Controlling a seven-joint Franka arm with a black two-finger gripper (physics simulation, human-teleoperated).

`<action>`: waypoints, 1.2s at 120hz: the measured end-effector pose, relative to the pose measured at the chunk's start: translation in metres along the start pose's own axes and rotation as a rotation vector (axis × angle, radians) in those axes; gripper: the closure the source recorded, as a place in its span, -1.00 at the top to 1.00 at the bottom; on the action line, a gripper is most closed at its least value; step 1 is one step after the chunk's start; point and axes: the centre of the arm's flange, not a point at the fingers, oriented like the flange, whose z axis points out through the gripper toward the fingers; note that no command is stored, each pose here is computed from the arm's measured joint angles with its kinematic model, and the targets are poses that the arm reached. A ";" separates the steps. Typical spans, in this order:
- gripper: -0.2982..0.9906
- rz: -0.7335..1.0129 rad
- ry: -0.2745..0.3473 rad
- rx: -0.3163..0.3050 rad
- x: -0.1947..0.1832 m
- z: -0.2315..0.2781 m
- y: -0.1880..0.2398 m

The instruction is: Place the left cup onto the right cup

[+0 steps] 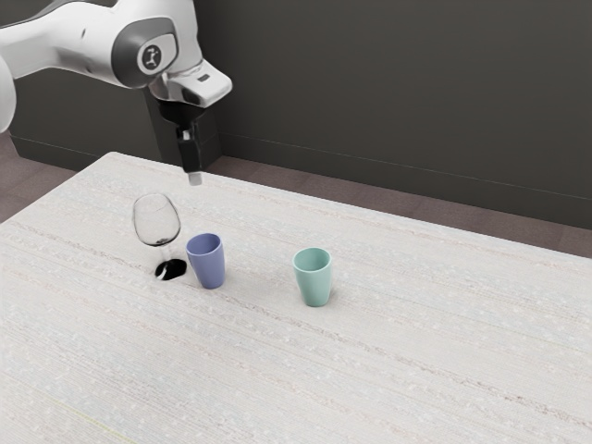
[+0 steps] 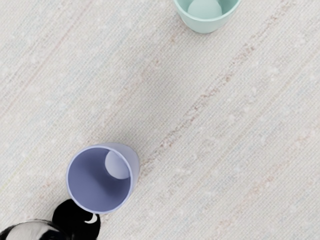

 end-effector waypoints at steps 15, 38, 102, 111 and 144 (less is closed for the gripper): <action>0.54 -0.023 -0.005 -0.049 -0.009 0.029 -0.007; 0.54 -0.035 -0.038 -0.094 -0.006 0.110 -0.028; 0.54 0.015 -0.050 -0.115 0.003 0.243 -0.058; 0.54 0.015 -0.046 -0.116 0.001 0.246 -0.055; -0.11 0.016 -0.059 -0.136 -0.004 0.265 -0.045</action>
